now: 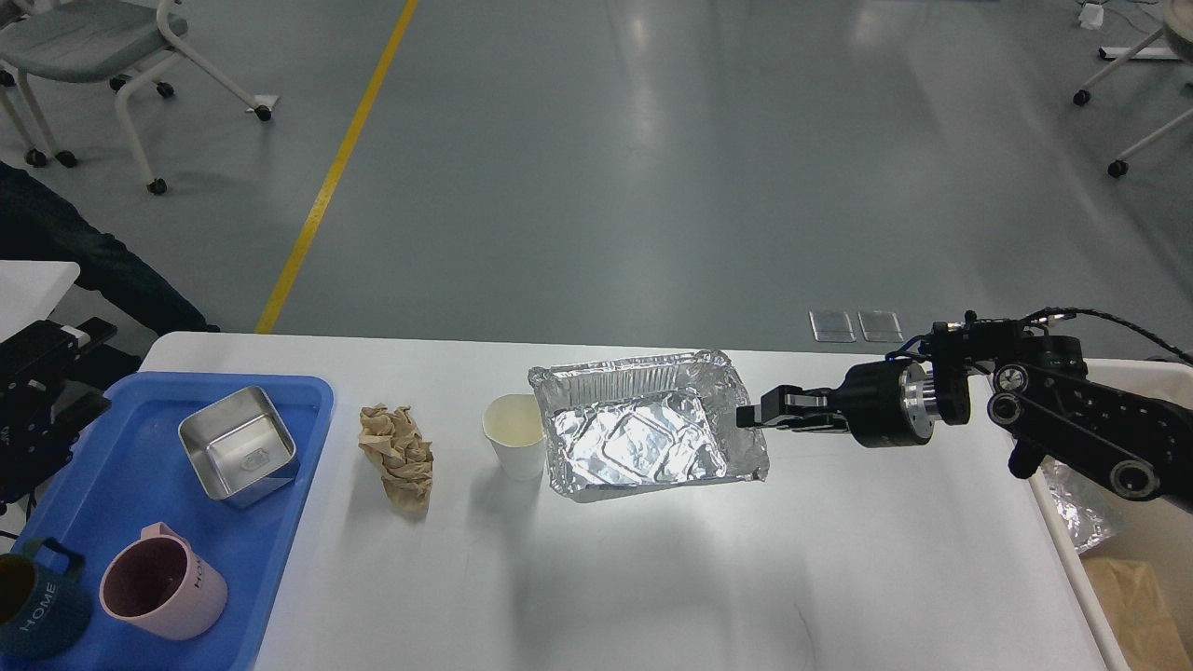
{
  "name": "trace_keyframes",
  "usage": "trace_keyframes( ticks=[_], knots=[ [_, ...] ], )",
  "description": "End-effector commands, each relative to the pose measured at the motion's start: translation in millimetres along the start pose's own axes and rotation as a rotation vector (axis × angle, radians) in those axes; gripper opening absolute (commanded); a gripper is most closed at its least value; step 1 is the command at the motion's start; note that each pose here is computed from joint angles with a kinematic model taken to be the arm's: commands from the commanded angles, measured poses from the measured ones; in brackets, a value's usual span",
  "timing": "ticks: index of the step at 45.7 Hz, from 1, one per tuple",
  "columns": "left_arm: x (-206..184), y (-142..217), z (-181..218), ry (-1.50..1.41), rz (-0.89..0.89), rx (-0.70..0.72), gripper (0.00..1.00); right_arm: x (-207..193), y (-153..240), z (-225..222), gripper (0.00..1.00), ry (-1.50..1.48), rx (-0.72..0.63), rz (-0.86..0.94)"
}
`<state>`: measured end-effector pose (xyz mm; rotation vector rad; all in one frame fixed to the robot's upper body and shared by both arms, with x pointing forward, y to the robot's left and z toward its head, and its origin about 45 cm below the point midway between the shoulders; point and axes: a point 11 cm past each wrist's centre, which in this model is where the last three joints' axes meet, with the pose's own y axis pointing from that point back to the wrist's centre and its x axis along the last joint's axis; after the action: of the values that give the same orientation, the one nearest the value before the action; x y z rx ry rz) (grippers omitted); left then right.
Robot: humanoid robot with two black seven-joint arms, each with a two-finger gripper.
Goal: Tidy desktop
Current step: 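Hold the foil tray with the right gripper and reach the left gripper toward the crackers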
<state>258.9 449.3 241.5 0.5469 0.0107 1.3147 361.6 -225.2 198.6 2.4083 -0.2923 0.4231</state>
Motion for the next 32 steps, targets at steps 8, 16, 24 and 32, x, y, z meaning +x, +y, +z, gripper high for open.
trace_keyframes(
  ticks=[8, 16, 24, 32],
  knots=[
    [33, 21, 17, -0.169, 0.012, 0.075, 0.96, 0, 3, 2, 0.00, -0.002, -0.004, 0.003],
    [37, 23, 29, -0.288, -0.009, 0.070, 0.96, 0, 4, 1, 0.00, 0.000, -0.003, 0.005],
    [21, 10, 40, -0.381, -0.093, 0.000, 0.97, 0, 3, 1, 0.00, -0.002, -0.001, 0.005],
    [2, -4, 38, -0.342, -0.229, -0.009, 0.96, 0, 1, 0, 0.00, 0.002, 0.000, 0.007]
  ],
)
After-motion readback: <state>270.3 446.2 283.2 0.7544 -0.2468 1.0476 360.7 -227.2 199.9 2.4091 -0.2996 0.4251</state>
